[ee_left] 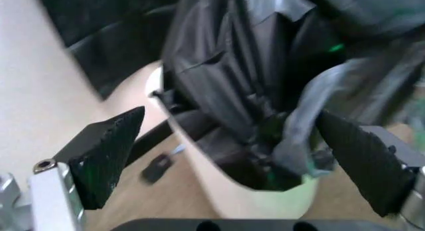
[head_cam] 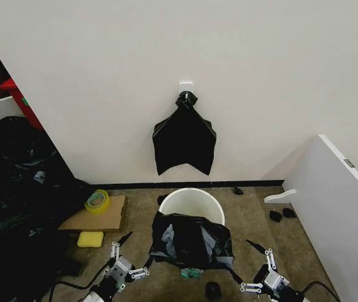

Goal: Place the garbage bag over the trash bin.

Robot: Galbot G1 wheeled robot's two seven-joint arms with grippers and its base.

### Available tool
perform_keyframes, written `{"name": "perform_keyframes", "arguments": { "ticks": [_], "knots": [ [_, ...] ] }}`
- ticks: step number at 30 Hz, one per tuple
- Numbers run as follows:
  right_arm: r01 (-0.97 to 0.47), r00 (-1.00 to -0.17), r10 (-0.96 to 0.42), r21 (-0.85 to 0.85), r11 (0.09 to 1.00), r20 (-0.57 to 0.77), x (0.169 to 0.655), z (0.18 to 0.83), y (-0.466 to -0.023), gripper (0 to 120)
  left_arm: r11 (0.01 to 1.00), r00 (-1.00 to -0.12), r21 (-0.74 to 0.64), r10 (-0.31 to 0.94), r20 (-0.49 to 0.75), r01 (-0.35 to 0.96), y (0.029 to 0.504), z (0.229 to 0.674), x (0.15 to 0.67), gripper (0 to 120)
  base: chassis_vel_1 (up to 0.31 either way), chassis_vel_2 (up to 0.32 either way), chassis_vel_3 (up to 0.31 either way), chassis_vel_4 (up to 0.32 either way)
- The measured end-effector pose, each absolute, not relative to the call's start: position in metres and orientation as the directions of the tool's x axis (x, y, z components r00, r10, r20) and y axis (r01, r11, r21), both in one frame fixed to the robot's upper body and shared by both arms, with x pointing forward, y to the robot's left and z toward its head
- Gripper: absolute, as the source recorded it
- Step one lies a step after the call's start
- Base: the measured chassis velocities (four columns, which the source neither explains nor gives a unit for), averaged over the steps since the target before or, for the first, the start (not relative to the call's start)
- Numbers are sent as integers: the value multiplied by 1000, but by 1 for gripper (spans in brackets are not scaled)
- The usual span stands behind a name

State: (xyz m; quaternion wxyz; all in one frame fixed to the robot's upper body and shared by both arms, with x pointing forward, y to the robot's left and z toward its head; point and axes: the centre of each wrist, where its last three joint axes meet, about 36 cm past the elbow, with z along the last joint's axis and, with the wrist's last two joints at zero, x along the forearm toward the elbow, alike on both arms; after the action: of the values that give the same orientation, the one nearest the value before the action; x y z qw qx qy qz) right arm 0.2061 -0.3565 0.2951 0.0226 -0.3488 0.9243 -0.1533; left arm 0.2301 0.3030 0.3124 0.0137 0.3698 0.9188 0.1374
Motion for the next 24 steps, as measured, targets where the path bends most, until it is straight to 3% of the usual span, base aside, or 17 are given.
{"name": "perform_keyframes", "arguments": {
  "ticks": [2, 5, 9, 16, 24],
  "knots": [
    [-630, -764, -642, -295, 719, 66, 205, 294, -355, 100, 665, -696, 247, 715, 64, 705, 309, 305, 234, 100, 0, 0, 0, 0],
    [-607, -786, -614, -274, 746, 69, 201, 287, -349, 100, 542, -562, 220, 826, 36, 811, 339, 284, 256, 100, 0, 0, 0, 0],
    [-602, -791, -608, -250, 758, 64, 200, 284, -340, 100, 476, -493, 237, 870, 13, 847, 368, 277, 285, 100, 0, 0, 0, 0],
    [-635, -765, -644, -209, 744, 33, 200, 285, -334, 100, 493, -508, 276, 861, -17, 825, 387, 278, 309, 100, 0, 0, 0, 0],
    [-704, -695, -718, -240, 669, 35, 214, 275, -366, 100, 507, -513, 258, 857, -48, 822, 376, 273, 304, 100, 0, 0, 0, 0]
  ]
}}
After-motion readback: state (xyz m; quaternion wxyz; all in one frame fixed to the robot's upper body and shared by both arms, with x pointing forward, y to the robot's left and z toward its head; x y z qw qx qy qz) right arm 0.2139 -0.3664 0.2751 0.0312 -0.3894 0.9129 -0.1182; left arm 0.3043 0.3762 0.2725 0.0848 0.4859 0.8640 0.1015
